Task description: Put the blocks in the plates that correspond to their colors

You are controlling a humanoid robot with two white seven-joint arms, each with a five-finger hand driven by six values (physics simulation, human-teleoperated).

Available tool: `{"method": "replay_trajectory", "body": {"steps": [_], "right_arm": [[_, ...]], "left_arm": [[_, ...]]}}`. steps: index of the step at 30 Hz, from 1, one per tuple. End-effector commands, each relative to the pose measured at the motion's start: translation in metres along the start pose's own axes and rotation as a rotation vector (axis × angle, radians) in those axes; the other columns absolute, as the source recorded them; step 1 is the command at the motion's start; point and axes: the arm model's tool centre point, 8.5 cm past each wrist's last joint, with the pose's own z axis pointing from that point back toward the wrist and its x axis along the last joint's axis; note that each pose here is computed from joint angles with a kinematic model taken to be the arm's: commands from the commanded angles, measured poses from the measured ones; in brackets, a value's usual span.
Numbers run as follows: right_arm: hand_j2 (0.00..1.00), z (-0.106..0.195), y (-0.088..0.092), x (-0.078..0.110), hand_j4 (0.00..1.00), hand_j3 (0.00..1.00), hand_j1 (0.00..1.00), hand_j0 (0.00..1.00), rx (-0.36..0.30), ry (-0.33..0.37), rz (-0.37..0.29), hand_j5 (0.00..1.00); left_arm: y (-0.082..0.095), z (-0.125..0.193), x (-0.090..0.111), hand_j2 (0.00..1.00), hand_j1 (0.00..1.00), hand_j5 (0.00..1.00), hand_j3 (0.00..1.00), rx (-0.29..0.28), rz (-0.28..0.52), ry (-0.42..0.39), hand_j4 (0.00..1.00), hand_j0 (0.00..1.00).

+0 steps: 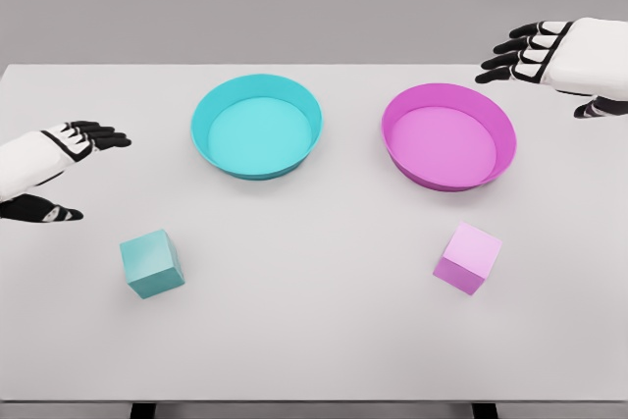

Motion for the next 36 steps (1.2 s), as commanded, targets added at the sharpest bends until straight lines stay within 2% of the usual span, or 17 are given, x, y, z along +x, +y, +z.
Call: {"method": "replay_trajectory", "body": {"steps": [1,5,6,8,11,12,13,15,16,17,20,23,25,27,30,32,36], "right_arm": [[1.00,0.000,-0.001,0.000,1.00,1.00,1.00,1.00,-0.004,0.002,-0.003,1.00],[1.00,0.000,0.001,0.000,1.00,1.00,1.00,1.00,0.009,-0.005,-0.009,1.00],[1.00,-0.002,-0.001,0.000,1.00,1.00,1.00,1.00,0.018,-0.011,0.001,1.00],[1.00,-0.017,0.017,0.009,1.00,1.00,1.00,1.00,0.078,-0.059,-0.023,1.00],[1.00,-0.027,0.032,0.023,1.00,1.00,1.00,1.00,0.123,-0.109,-0.032,1.00],[1.00,-0.029,0.035,0.027,1.00,1.00,1.00,1.00,0.135,-0.123,-0.033,1.00],[1.00,-0.028,0.041,0.028,1.00,1.00,1.00,1.00,0.154,-0.127,-0.041,1.00],[1.00,-0.030,0.044,0.030,1.00,1.00,1.00,1.00,0.165,-0.134,-0.046,1.00],[1.00,-0.031,0.048,0.032,1.00,1.00,1.00,1.00,0.174,-0.141,-0.053,1.00],[1.00,-0.032,0.050,0.033,1.00,1.00,1.00,1.00,0.180,-0.146,-0.056,1.00],[1.00,-0.036,0.058,0.037,1.00,1.00,1.00,1.00,0.196,-0.161,-0.068,1.00],[1.00,-0.041,0.066,0.042,1.00,1.00,1.00,1.00,0.216,-0.184,-0.082,1.00],[1.00,-0.043,0.072,0.046,1.00,1.00,1.00,1.00,0.231,-0.198,-0.093,1.00],[1.00,-0.045,0.077,0.049,1.00,1.00,1.00,1.00,0.243,-0.207,-0.100,1.00],[1.00,-0.052,0.086,0.056,1.00,1.00,1.00,1.00,0.259,-0.236,-0.114,1.00],[1.00,-0.057,0.090,0.061,1.00,1.00,1.00,1.00,0.267,-0.254,-0.123,1.00],[1.00,-0.059,0.097,0.066,1.00,1.00,1.00,1.00,0.284,-0.270,-0.134,1.00]], "left_arm": [[0.000,-0.004,0.006,1.00,1.00,1.00,1.00,0.017,0.008,-0.018,1.00,1.00],[0.001,-0.006,0.009,1.00,1.00,1.00,1.00,0.016,0.000,-0.028,1.00,1.00],[0.010,-0.009,0.017,1.00,1.00,1.00,1.00,0.006,-0.038,-0.054,1.00,1.00],[0.032,-0.005,0.020,1.00,1.00,1.00,1.00,-0.049,-0.115,-0.060,1.00,1.00],[0.043,-0.006,0.026,1.00,1.00,1.00,1.00,-0.074,-0.160,-0.076,1.00,1.00],[0.049,-0.004,0.028,1.00,1.00,1.00,1.00,-0.108,-0.188,-0.077,1.00,1.00],[0.054,0.001,0.026,1.00,1.00,1.00,1.00,-0.174,-0.220,-0.063,1.00,1.00],[0.061,0.000,0.027,1.00,1.00,1.00,1.00,-0.231,-0.246,-0.060,1.00,1.00],[0.058,0.000,0.027,1.00,1.00,1.00,1.00,-0.266,-0.245,-0.058,1.00,1.00],[0.053,0.001,0.026,1.00,1.00,1.00,1.00,-0.326,-0.245,-0.052,1.00,1.00],[0.033,-0.004,0.028,1.00,1.00,1.00,1.00,-0.386,-0.217,-0.076,1.00,1.00],[0.015,-0.011,0.033,1.00,1.00,1.00,1.00,-0.405,-0.180,-0.109,1.00,1.00],[0.019,-0.020,0.037,1.00,1.00,1.00,1.00,-0.404,-0.189,-0.136,1.00,1.00],[0.028,-0.034,0.044,1.00,1.00,1.00,1.00,-0.393,-0.177,-0.189,1.00,1.00],[0.030,-0.047,0.055,1.00,1.00,1.00,1.00,-0.406,-0.138,-0.257,1.00,1.00],[0.030,-0.042,0.055,1.00,1.00,1.00,1.00,-0.422,-0.101,-0.265,1.00,1.00],[0.044,-0.024,0.048,1.00,1.00,1.00,1.00,-0.436,-0.090,-0.224,1.00,1.00]]}}
